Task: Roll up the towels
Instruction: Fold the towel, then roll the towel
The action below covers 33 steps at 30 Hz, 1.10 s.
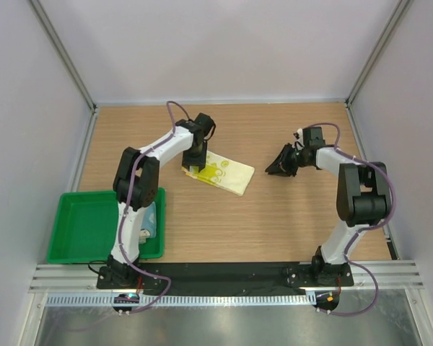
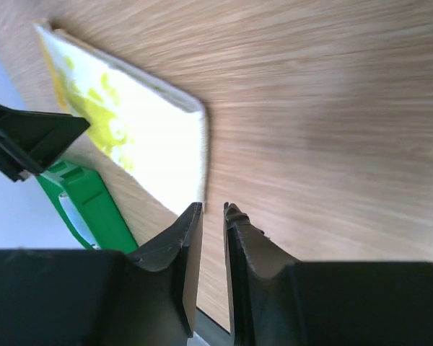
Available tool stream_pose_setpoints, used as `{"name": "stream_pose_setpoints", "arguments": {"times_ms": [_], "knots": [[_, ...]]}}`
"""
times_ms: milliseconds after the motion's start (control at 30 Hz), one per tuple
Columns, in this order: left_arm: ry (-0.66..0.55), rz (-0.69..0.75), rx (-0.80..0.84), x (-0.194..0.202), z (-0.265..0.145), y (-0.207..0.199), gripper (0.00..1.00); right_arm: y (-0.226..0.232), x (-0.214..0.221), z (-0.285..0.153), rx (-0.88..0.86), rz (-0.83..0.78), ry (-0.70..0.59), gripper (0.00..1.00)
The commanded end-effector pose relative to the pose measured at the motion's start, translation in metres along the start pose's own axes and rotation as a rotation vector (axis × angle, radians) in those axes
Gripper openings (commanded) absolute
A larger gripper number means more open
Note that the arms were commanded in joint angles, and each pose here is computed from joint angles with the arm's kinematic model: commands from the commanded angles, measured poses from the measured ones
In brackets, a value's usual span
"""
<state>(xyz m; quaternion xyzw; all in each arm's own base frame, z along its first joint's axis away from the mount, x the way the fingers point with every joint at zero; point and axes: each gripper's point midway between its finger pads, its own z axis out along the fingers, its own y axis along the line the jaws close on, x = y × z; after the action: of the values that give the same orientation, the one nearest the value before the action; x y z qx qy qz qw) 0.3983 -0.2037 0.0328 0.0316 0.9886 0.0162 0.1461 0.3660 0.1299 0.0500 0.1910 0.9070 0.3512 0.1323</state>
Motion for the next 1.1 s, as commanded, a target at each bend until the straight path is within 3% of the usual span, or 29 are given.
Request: {"name": "stream_pose_setpoints", "arguments": {"times_ms": [0, 67, 167, 333, 467, 767, 1067], "knots": [[-0.147, 0.057, -0.057, -0.024, -0.059, -0.001, 0.43, 0.018, 0.001, -0.027, 0.001, -0.063, -0.053, 0.26], [-0.204, 0.120, -0.143, -0.025, -0.076, -0.002, 0.43, 0.023, 0.002, -0.038, 0.011, -0.068, -0.081, 0.27], [-0.276, 0.194, -0.224, -0.027, -0.095, -0.007, 0.44, 0.005, -0.010, -0.062, 0.169, -0.038, -0.212, 0.29], [-0.339, 0.331, -0.215, -0.005, -0.118, -0.052, 0.44, -0.022, -0.030, -0.100, 0.316, 0.069, -0.385, 0.31], [-0.366, 0.429, -0.181, 0.018, -0.126, -0.094, 0.43, -0.030, -0.032, -0.110, 0.354, 0.098, -0.419, 0.31], [-0.313, 0.541, -0.116, 0.057, -0.097, -0.162, 0.43, -0.050, -0.034, -0.127, 0.379, 0.160, -0.437, 0.31], [-0.269, 0.570, -0.076, 0.075, -0.070, -0.186, 0.43, -0.054, -0.034, -0.134, 0.363, 0.175, -0.445, 0.33]]}}
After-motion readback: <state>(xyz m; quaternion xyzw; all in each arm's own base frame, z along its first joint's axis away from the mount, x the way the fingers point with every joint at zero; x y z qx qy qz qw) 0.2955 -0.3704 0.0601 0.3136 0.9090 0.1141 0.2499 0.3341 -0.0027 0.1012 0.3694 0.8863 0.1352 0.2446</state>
